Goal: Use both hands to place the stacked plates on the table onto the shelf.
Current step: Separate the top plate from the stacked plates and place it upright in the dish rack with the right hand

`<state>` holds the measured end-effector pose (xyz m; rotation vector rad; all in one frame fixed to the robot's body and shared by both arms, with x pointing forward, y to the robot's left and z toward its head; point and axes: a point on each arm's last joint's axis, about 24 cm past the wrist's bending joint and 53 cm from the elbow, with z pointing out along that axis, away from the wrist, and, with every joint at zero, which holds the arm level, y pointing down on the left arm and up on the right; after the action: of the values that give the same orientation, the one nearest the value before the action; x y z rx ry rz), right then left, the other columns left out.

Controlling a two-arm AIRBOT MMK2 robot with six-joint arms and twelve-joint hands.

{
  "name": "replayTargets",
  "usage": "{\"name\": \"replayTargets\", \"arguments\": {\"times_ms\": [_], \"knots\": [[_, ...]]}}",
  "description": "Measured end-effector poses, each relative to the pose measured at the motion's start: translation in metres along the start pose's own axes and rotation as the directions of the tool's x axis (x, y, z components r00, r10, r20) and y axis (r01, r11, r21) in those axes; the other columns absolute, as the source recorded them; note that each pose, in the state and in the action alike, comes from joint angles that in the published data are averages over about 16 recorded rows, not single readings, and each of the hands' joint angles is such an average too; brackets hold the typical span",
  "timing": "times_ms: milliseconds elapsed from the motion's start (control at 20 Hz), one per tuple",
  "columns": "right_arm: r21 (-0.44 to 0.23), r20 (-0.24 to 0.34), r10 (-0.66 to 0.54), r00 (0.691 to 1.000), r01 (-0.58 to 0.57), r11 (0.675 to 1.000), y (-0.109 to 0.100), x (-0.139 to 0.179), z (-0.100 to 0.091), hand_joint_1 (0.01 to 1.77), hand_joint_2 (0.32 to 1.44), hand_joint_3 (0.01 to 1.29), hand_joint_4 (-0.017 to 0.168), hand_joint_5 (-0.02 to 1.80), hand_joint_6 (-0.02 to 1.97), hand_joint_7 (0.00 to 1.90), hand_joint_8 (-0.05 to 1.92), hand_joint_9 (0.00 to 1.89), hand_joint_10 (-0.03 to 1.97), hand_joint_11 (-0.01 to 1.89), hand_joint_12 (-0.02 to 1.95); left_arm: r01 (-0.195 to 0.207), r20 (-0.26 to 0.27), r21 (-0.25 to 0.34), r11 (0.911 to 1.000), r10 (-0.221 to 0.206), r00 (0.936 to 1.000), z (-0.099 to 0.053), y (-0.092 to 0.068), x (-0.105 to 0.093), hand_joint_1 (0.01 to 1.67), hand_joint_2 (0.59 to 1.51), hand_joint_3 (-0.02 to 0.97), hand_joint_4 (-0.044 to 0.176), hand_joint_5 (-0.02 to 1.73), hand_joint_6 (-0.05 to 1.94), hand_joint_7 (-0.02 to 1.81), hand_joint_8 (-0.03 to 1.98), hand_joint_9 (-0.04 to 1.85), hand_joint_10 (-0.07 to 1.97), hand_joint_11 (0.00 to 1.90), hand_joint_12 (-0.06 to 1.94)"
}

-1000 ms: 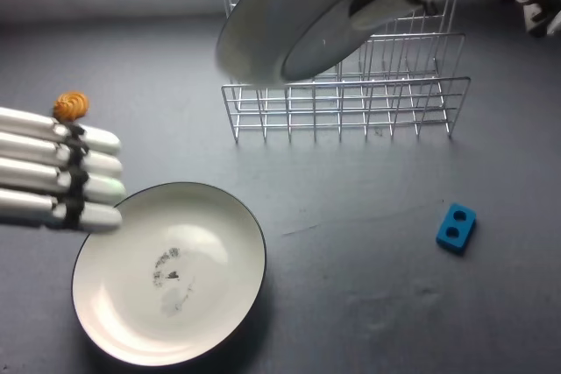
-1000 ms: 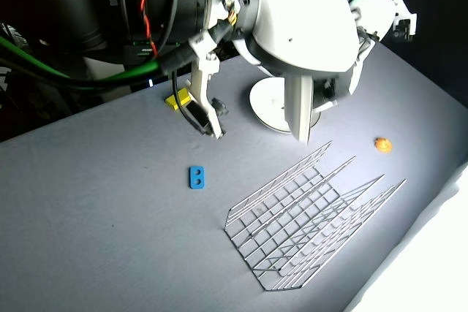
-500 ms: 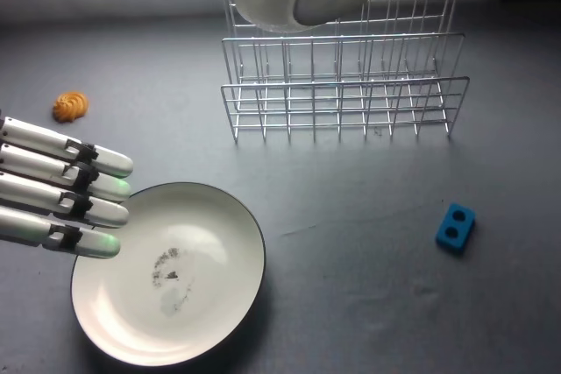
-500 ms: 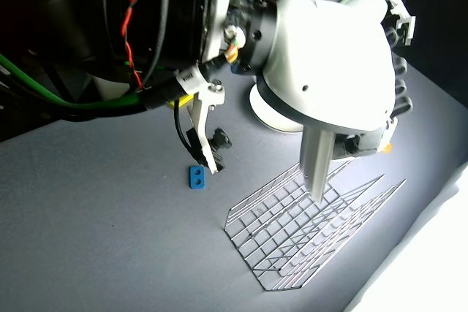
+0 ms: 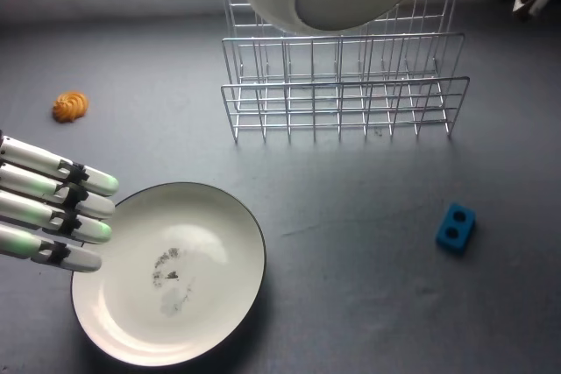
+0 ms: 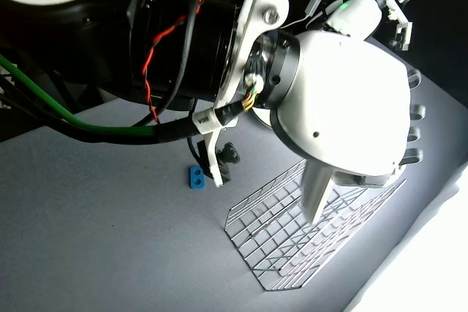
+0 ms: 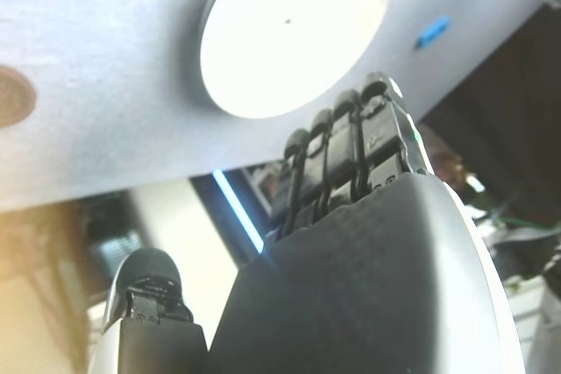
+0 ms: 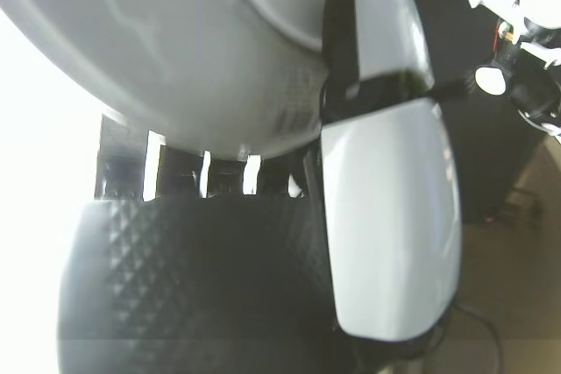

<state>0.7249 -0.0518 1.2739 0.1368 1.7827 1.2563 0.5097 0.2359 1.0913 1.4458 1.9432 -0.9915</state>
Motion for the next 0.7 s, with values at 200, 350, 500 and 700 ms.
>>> {"name": "replayTargets", "arguments": {"times_ms": [200,350,500,700], "knots": [[0.029,0.018,0.057,0.998,-0.057,0.998,-0.009,-0.004,0.0,1.23,0.97,0.01,0.025,1.02,0.9,1.11,0.78,1.33,0.0,0.9,1.06,0.0,-0.023,-0.019,0.9998,-0.001,0.9997,-0.001,0.005,0.006,0.02,1.087,0.012,0.0,0.02,0.0,0.02,-0.01,0.01,0.01,0.01,-0.01],[0.048,0.032,0.088,0.996,-0.089,0.995,-0.016,-0.007,0.001,1.23,0.97,0.01,0.024,1.01,0.89,1.11,0.78,1.33,0.0,0.9,1.05,0.001,-0.036,-0.024,0.9997,-0.002,0.9994,-0.001,0.006,0.01,0.02,1.088,0.012,0.0,0.02,0.0,0.02,-0.01,0.02,0.01,0.01,-0.01],[0.065,0.045,0.102,0.994,-0.105,0.992,-0.023,-0.009,0.002,1.23,0.97,0.01,0.023,1.01,0.89,1.11,0.77,1.33,0.0,0.9,1.04,0.003,-0.05,-0.021,0.9998,-0.004,0.9988,-0.001,0.005,0.014,0.02,1.088,0.012,0.0,0.02,0.0,0.02,-0.01,0.02,0.01,0.01,-0.01],[0.084,0.052,0.116,0.992,-0.12,0.989,-0.032,-0.01,0.004,1.23,0.97,0.01,0.022,1.01,0.9,1.11,0.78,1.32,0.0,0.9,1.04,0.006,-0.059,-0.01,0.9999,-0.007,0.9983,-0.001,0.002,0.017,0.02,1.089,0.012,0.0,0.02,0.0,0.02,-0.01,0.02,0.01,0.01,-0.01]]}}
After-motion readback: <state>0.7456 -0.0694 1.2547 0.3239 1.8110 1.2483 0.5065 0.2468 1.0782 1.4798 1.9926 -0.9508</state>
